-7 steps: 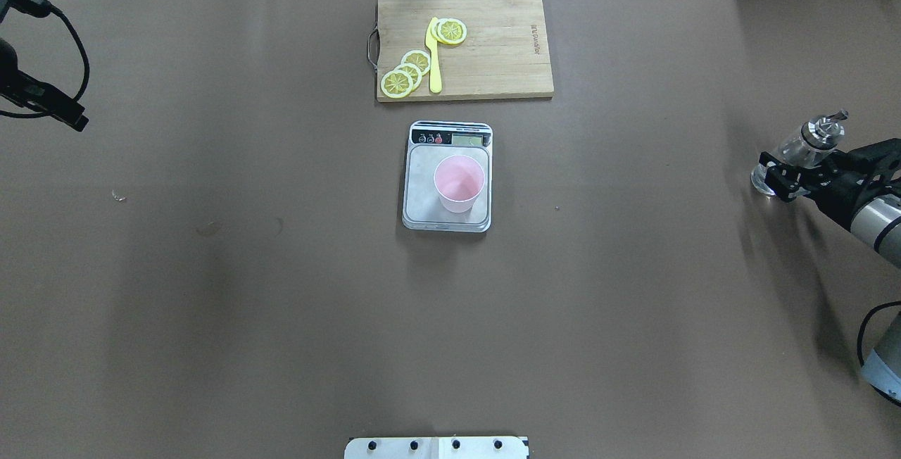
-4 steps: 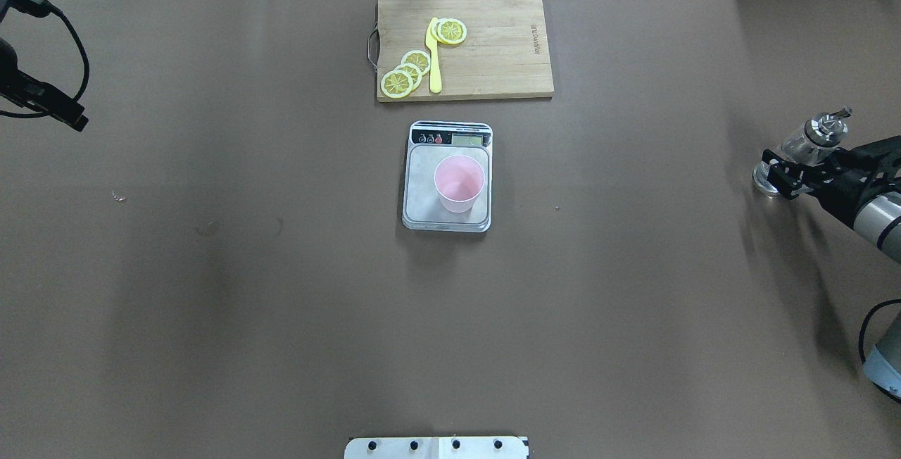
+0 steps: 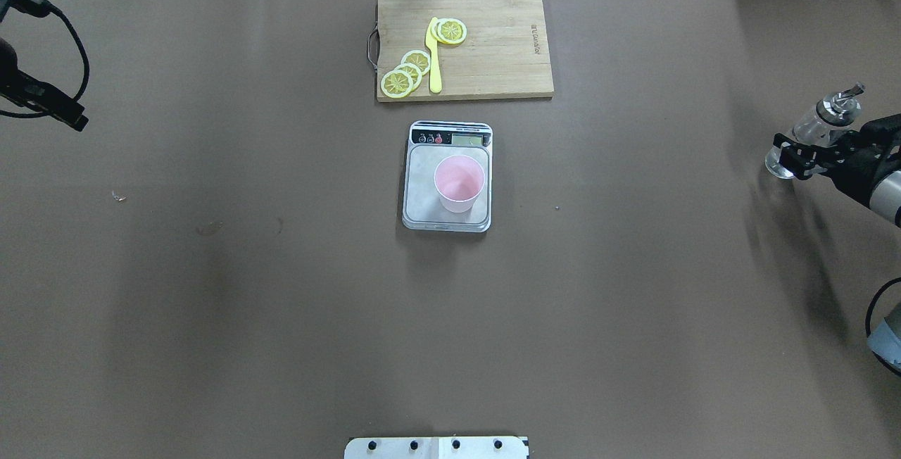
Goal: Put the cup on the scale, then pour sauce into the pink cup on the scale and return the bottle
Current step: 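Lift the dispenser bottle with the right gripper off the table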
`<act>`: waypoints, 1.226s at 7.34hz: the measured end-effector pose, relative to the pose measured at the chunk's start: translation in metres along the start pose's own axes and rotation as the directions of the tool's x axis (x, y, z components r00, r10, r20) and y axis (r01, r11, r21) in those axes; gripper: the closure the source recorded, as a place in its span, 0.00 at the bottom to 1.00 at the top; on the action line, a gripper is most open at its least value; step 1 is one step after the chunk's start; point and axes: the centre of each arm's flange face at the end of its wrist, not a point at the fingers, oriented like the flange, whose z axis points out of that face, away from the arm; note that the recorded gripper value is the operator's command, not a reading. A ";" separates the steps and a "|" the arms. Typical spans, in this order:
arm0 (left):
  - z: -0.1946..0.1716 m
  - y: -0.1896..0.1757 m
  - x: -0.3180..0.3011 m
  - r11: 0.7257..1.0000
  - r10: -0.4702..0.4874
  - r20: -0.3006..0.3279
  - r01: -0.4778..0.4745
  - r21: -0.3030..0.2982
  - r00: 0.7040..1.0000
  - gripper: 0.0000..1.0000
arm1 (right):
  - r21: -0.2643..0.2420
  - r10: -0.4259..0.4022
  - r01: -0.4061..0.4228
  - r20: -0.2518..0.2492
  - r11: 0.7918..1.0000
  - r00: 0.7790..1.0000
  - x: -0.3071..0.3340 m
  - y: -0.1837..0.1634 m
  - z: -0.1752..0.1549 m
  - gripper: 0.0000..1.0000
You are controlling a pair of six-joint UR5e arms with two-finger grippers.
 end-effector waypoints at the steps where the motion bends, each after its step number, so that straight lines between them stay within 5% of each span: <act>1: 0.000 0.000 0.000 1.000 0.000 0.000 0.000 0.000 1.000 0.03 | -0.006 -0.004 0.004 -0.005 1.000 1.000 -0.001 -0.004 0.001 0.68; 9: -0.002 0.000 -0.002 1.000 -0.003 0.001 0.003 0.004 1.000 0.03 | -0.116 -0.174 0.159 -0.136 0.980 0.975 -0.076 -0.122 -0.032 0.85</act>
